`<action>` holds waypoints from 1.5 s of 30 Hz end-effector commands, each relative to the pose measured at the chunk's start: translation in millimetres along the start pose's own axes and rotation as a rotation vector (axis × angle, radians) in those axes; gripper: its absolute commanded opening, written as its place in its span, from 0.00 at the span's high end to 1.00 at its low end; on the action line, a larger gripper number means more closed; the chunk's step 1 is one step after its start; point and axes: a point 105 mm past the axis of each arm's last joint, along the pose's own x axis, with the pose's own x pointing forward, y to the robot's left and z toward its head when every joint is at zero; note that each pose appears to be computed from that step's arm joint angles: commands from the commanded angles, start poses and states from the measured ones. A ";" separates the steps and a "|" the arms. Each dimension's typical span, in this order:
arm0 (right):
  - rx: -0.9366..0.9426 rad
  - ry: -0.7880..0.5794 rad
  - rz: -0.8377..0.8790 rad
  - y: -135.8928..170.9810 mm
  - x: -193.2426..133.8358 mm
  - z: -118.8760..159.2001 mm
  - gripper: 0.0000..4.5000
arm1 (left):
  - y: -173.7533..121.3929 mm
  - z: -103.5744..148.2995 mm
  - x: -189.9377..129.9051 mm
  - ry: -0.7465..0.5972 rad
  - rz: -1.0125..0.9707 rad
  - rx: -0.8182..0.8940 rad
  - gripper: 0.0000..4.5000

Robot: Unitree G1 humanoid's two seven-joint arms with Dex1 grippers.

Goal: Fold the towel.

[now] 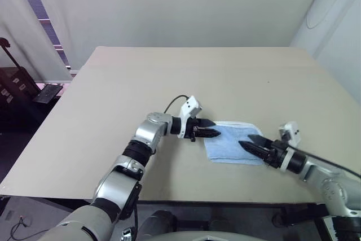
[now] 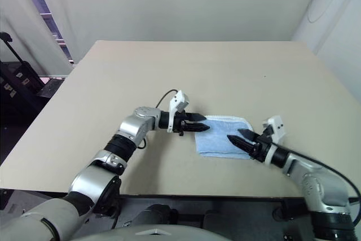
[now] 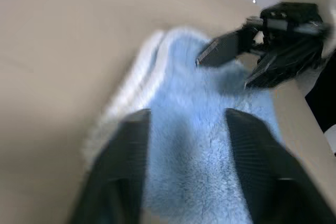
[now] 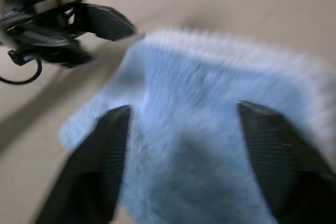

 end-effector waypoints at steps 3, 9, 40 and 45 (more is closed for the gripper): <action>0.174 0.067 0.020 -13.7 -13.9 14.9 0.00 | -5.6 18.7 -24.8 -0.029 -0.031 0.056 0.00; 0.407 0.120 0.042 -29.1 -16.4 16.7 0.00 | 5.4 14.7 -38.8 -0.043 0.079 0.039 0.00; 0.642 0.362 0.225 8.9 17.4 -38.6 0.60 | -9.3 5.6 -26.7 -0.057 0.088 0.046 0.00; 0.652 0.281 0.242 15.2 15.4 -33.1 0.99 | -10.6 6.2 -24.5 -0.063 0.083 0.035 0.00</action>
